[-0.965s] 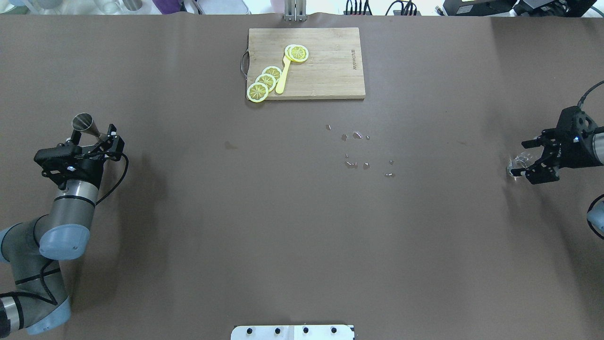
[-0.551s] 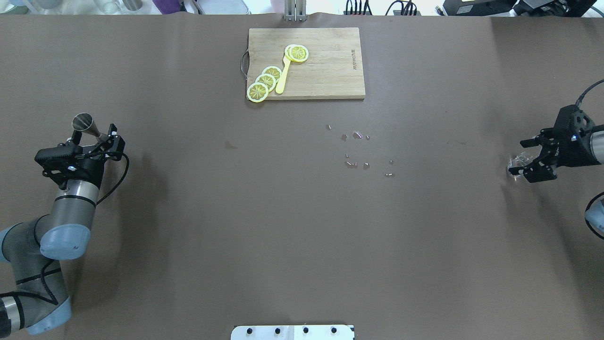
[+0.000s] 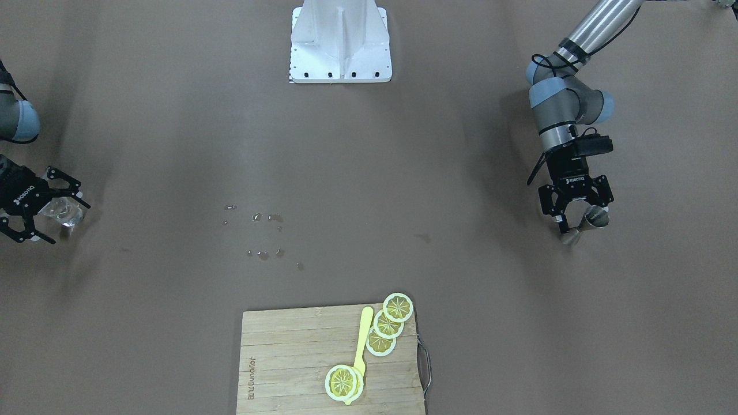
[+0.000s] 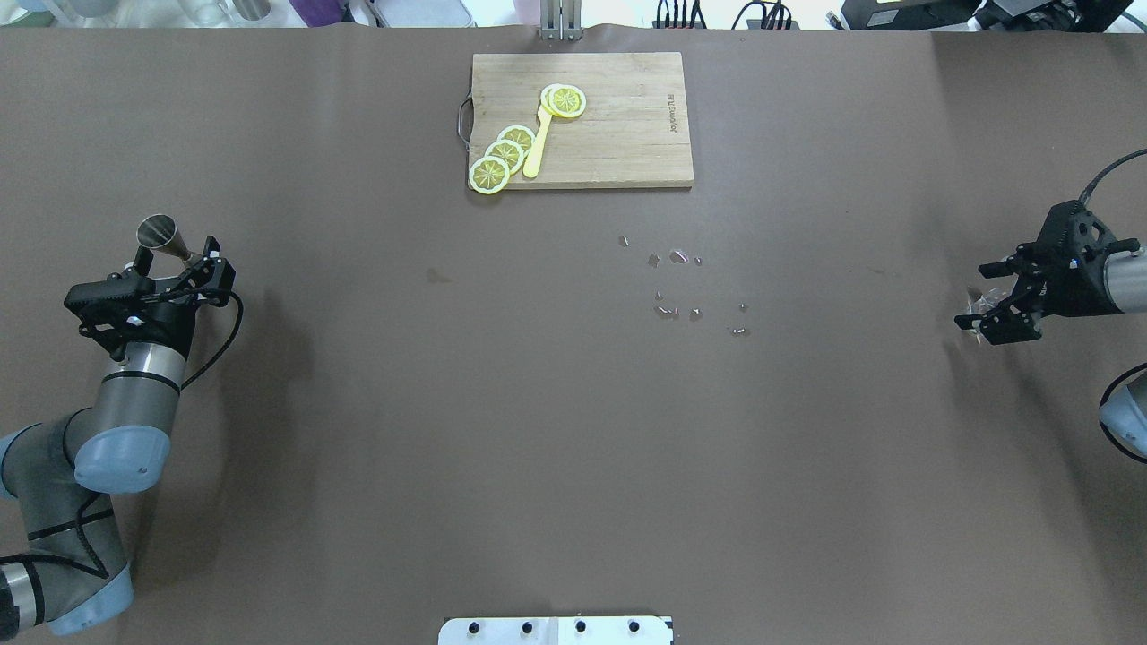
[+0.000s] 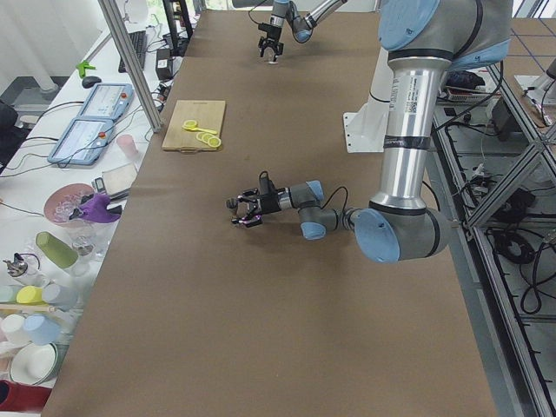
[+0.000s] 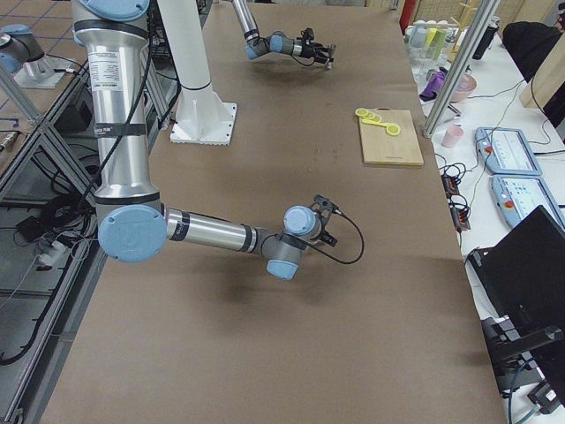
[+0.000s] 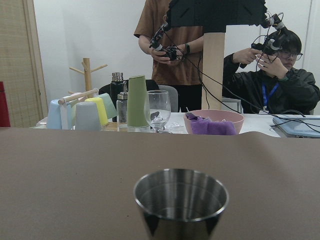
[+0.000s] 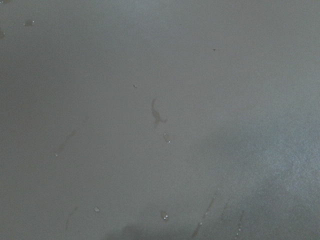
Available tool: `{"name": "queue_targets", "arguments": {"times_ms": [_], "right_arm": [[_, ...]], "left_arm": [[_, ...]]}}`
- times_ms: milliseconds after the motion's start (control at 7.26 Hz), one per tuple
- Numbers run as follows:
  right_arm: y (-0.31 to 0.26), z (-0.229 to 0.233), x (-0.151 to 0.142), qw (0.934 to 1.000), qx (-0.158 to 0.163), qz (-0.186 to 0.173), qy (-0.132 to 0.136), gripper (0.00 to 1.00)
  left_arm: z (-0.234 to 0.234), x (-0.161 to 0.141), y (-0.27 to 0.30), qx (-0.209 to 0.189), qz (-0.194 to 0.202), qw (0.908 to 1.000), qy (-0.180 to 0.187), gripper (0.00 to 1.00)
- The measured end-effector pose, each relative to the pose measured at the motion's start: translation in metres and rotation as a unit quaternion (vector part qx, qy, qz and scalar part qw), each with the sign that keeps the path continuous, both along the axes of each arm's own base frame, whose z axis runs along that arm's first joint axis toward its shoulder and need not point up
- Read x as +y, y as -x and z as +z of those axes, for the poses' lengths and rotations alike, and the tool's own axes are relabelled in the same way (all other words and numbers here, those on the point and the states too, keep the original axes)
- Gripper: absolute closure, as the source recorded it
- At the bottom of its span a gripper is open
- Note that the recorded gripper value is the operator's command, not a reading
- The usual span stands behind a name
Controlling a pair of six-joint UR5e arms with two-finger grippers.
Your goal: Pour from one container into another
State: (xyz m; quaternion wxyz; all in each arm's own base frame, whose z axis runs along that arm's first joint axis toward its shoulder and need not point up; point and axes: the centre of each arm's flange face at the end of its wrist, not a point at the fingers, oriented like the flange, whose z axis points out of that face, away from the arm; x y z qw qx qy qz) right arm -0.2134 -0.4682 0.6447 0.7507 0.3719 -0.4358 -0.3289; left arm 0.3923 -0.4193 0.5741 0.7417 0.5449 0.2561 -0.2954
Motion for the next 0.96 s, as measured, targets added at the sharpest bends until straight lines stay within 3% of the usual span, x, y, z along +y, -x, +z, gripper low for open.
{"name": "queue_targets", "arguments": {"times_ms": [551,689,965], "right_arm": [[-0.0010,0.0006,0.0027,1.0000,-0.002,0.003,0.008,0.03],[-0.0015,0.0018,0.0039,1.0000,-0.002,0.003,0.009,0.03],[-0.0018,0.0036,0.0065,0.9999,-0.001,0.001,0.011,0.08]], "left_arm": [[0.0003,0.0002,-0.0014,0.002,0.003,1.0000,0.002,0.08],[0.0004,0.0001,-0.0015,0.002,0.003,1.0000,0.002,0.13],[0.0015,0.0003,-0.0023,0.003,0.009,0.9999,0.006,0.59]]}}
